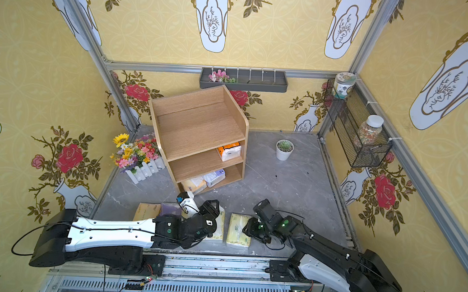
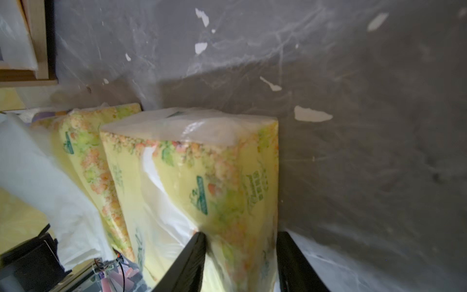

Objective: Remove the tissue boxes from the shelf
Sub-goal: Move the box of tissues to the center of the board.

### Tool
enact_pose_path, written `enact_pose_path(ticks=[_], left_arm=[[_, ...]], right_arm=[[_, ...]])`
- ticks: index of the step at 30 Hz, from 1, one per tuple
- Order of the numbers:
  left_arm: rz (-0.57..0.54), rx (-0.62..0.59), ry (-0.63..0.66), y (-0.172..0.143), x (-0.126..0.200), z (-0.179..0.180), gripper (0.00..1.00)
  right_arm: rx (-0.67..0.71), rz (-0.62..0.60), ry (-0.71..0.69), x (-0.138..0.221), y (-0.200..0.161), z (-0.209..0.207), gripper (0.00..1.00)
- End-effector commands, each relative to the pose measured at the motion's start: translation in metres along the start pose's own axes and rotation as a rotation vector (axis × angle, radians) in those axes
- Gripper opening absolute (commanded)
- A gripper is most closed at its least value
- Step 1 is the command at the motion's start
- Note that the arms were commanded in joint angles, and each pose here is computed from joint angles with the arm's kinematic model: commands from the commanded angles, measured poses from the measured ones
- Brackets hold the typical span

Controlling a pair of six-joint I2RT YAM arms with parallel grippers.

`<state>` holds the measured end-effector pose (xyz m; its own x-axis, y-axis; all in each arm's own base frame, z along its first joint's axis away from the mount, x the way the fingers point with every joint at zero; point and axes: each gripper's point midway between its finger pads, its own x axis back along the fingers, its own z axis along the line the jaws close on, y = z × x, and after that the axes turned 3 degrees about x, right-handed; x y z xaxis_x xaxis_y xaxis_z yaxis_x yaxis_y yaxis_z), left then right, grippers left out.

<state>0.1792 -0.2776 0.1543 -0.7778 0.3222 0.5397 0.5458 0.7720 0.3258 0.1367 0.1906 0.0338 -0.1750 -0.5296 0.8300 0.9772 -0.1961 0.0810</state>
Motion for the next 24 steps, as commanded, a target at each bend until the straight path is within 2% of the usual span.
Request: enact_pose_path(ticks=[1, 9, 16, 17, 20, 24], left_arm=[[-0.013, 0.033, -0.004, 0.004, -0.001, 0.006, 0.62], [-0.011, 0.032, 0.019, 0.006, -0.003, 0.016, 0.63], [-0.011, 0.042, 0.025, 0.007, -0.005, 0.019, 0.62], [-0.007, 0.047, 0.027, 0.007, -0.005, 0.02, 0.62], [0.014, 0.084, 0.032, 0.004, -0.009, 0.026, 0.62], [0.031, 0.136, 0.012, 0.005, -0.012, 0.03, 0.62]], right_arm=[[0.005, -0.08, 0.074, 0.0, 0.019, 0.021, 0.47], [0.173, -0.058, 0.039, -0.009, 0.016, 0.036, 0.38], [0.232, -0.041, 0.015, -0.019, 0.008, 0.044, 0.36], [0.231, -0.054, 0.006, -0.017, 0.011, 0.043, 0.38], [0.246, -0.096, -0.022, -0.008, 0.018, 0.043, 0.51], [0.286, -0.201, -0.091, 0.022, 0.038, 0.041, 0.56]])
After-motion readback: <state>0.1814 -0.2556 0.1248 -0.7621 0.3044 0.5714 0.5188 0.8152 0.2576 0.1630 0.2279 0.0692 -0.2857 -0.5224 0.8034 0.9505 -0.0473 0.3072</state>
